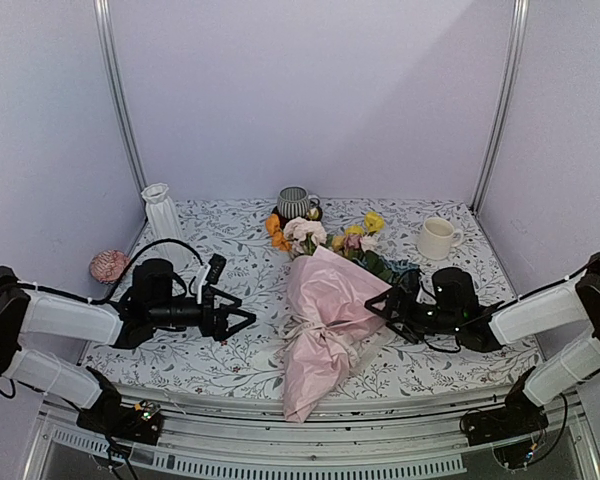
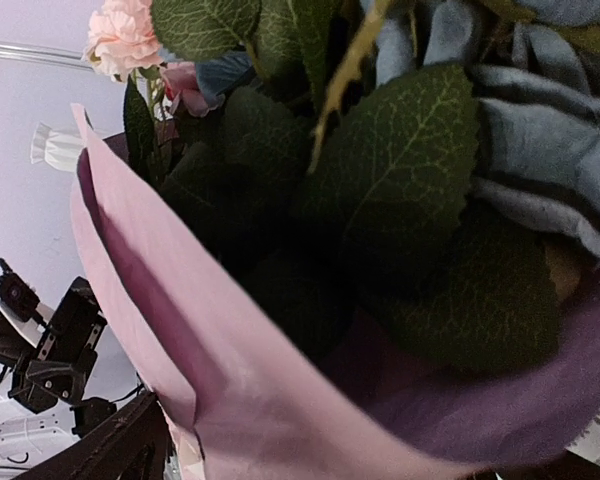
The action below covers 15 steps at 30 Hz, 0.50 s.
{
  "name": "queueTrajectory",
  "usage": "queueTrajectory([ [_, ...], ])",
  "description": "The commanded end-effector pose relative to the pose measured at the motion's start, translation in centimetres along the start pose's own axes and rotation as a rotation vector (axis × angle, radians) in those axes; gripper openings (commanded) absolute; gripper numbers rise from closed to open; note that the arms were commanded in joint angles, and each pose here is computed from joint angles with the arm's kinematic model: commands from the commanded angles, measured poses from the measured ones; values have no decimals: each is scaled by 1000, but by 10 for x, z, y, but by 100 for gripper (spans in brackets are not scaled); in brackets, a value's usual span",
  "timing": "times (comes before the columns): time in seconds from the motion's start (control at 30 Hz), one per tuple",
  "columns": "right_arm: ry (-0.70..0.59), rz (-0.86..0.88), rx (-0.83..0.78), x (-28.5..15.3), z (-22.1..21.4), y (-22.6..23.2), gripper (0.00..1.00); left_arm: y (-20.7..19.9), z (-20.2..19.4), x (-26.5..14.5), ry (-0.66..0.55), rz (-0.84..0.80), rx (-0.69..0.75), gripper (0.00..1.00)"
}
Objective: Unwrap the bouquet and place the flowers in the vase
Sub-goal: Adjust the tied bouquet at the center of the board.
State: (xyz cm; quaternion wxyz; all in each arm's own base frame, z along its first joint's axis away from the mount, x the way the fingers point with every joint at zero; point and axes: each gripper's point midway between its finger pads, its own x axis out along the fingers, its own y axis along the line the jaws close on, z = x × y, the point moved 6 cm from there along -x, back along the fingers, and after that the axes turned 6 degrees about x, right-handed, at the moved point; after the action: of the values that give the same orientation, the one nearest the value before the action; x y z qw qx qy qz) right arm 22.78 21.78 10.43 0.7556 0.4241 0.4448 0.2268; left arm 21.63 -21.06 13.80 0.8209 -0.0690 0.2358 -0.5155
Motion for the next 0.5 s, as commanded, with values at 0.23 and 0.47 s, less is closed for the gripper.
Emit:
queueTrajectory([
  [0.23,-80,63,-53,60,40,42,99,-1,-4,16,88,39,57,88],
  [0.47,-81,96,-99,82,60,62,99,-5,-14,20,124,17,64,81],
])
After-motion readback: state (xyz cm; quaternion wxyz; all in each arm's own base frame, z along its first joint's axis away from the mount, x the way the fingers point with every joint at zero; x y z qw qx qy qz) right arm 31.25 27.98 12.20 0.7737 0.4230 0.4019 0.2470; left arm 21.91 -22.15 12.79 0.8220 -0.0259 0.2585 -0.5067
